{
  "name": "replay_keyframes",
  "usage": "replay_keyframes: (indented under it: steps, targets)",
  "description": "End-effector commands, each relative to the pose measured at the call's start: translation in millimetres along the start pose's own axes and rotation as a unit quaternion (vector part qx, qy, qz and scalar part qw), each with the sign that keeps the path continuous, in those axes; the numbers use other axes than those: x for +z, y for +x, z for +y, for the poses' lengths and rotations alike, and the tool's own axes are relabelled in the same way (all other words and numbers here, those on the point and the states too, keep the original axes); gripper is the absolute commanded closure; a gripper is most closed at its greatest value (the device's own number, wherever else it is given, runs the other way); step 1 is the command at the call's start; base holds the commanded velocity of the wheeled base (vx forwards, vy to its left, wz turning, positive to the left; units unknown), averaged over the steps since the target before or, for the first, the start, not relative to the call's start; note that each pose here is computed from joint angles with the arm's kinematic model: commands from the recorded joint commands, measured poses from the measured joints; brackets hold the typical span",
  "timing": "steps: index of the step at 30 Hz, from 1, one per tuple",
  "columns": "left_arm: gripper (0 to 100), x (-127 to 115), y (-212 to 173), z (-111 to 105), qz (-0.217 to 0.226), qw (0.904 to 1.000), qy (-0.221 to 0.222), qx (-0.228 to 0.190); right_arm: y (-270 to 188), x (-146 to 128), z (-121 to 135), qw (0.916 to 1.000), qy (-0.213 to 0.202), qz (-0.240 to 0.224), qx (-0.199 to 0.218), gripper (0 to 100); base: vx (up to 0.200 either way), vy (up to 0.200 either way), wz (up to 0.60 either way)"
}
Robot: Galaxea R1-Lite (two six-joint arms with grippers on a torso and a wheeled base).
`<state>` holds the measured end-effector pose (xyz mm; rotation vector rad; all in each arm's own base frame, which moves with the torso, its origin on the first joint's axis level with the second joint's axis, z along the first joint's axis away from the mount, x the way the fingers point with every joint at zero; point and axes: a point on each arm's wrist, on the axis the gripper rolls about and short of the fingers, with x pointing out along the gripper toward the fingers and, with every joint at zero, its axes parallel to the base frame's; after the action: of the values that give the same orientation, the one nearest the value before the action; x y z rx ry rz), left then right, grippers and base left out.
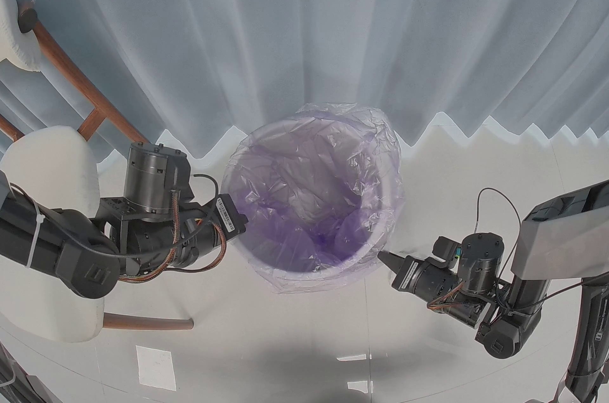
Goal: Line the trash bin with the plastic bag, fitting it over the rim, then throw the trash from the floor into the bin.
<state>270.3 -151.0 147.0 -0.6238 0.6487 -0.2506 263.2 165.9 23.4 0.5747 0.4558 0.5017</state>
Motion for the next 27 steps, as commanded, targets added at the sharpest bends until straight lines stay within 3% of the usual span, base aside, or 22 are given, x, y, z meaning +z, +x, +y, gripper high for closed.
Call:
replay_keyframes:
  steps: [1,8,13,18,27]
  targets:
    - [100,-1,-3,-3,0.0,1.0,0.003,-0.006,-2,0,-2,1.0,0.001,-0.003,-0.004,0,0.0,0.0,0.0]
    - [100,-13,-1,-5,0.022,0.9996,0.016,-0.005,-16,-6,-5,0.9989,0.004,-0.005,-0.046,0,0.0,0.0,0.0]
    - [100,-18,19,10,0.038,0.9975,0.052,0.027,-87,2,8,0.9991,-0.002,0.042,0.0,0,0.0,0.0,0.0]
    - [100,-24,41,24,0.057,0.9942,0.074,0.053,-120,18,19,0.9981,-0.014,0.023,0.055,0,0.0,0.0,0.0]
    - [100,-38,82,35,0.082,0.9891,0.097,0.075,-123,40,19,0.997,-0.036,-0.038,0.057,0,0.0,0.0,0.0]
